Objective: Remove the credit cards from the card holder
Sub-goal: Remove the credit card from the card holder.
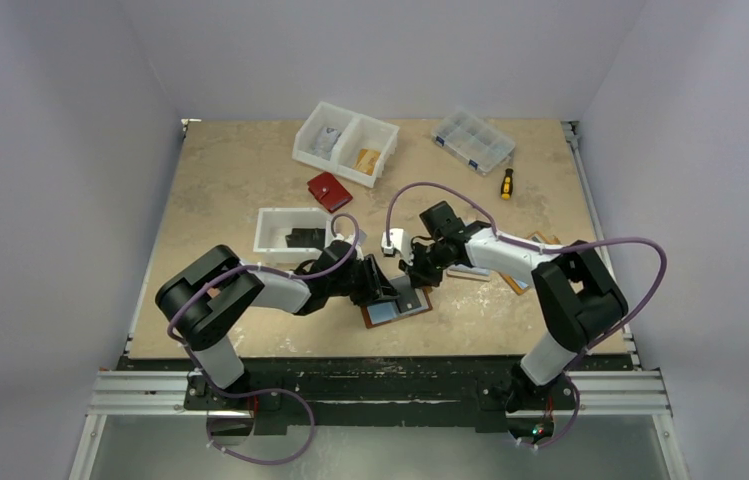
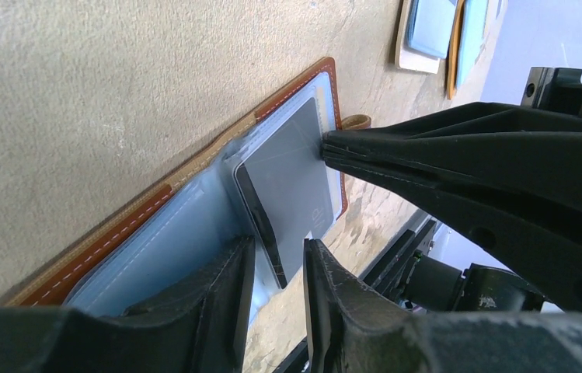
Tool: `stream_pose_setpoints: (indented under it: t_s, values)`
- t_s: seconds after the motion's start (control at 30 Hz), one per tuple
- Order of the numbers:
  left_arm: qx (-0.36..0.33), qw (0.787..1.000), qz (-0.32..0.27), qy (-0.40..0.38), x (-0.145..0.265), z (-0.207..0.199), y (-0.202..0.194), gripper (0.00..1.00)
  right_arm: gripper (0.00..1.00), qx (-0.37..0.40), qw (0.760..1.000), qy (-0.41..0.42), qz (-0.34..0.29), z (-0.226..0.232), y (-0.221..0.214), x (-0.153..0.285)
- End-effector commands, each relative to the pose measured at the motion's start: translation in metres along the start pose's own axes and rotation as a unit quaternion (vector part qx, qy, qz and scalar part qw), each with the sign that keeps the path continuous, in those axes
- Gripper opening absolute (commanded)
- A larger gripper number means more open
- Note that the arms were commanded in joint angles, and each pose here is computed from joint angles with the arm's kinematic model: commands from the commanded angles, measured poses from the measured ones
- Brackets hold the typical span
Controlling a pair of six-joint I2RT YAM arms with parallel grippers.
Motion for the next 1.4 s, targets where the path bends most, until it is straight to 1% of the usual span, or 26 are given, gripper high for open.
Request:
stream_pose_setpoints:
  t_s: [0.0, 0.17, 0.37, 0.5, 0.63, 0.67, 0.9, 1.1, 1.17, 1.27, 1.37]
  values:
    - [0.001, 1.0, -0.002, 0.0, -0.005, 0.0, 0.0, 0.33, 0.0, -0.003, 1.0, 0.029, -0.006, 0.005, 0.01, -0.004]
    - [0.013, 1.0, -0.006, 0.018, -0.004, 0.006, -0.001, 0.32, 0.0, -0.008, 0.998, 0.054, -0.013, 0.011, 0.015, -0.007]
    - [0.016, 0.999, -0.009, 0.039, -0.003, 0.011, -0.002, 0.28, 0.0, -0.016, 0.996, 0.087, -0.028, 0.017, 0.018, -0.007]
    - [0.017, 0.999, -0.006, 0.046, -0.003, 0.015, -0.004, 0.19, 0.0, -0.02, 0.995, 0.096, -0.032, 0.019, 0.02, -0.007]
    - [0.013, 0.998, -0.002, 0.056, -0.004, 0.02, -0.005, 0.03, 0.0, -0.03, 0.992, 0.109, -0.047, 0.021, 0.025, -0.005]
    - [0.011, 0.998, -0.001, 0.058, -0.004, 0.021, -0.006, 0.0, 0.0, -0.03, 0.993, 0.107, -0.048, 0.021, 0.026, -0.004]
    - [-0.014, 0.998, 0.003, 0.067, -0.003, 0.025, -0.006, 0.0, 0.0, -0.04, 0.993, 0.084, -0.071, 0.013, 0.03, 0.013]
    - [-0.041, 0.996, 0.006, 0.077, 0.001, 0.026, -0.006, 0.0, 0.01, -0.058, 0.993, 0.053, -0.09, 0.003, 0.023, 0.025]
    - [-0.045, 0.996, 0.005, 0.076, 0.002, 0.026, -0.006, 0.0, 0.03, -0.062, 0.994, 0.038, -0.086, 0.002, 0.019, 0.025]
    - [-0.049, 0.996, 0.003, 0.073, 0.004, 0.023, -0.004, 0.0, 0.04, -0.066, 0.996, 0.011, -0.066, 0.0, 0.011, 0.024]
    - [-0.051, 0.996, 0.0, 0.074, 0.005, 0.021, -0.003, 0.0, 0.04, -0.072, 0.996, 0.005, -0.06, -0.001, 0.009, 0.023]
Point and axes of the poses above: each gripper's point midway between its finger pads, its own x axis back along the fingers, its own z axis along the line the jaws close on, y = z × x, the point moved 8 cm from there along x, back along the fingers, and after that the axes turned 1 degree about x, right-handed, at the moved point
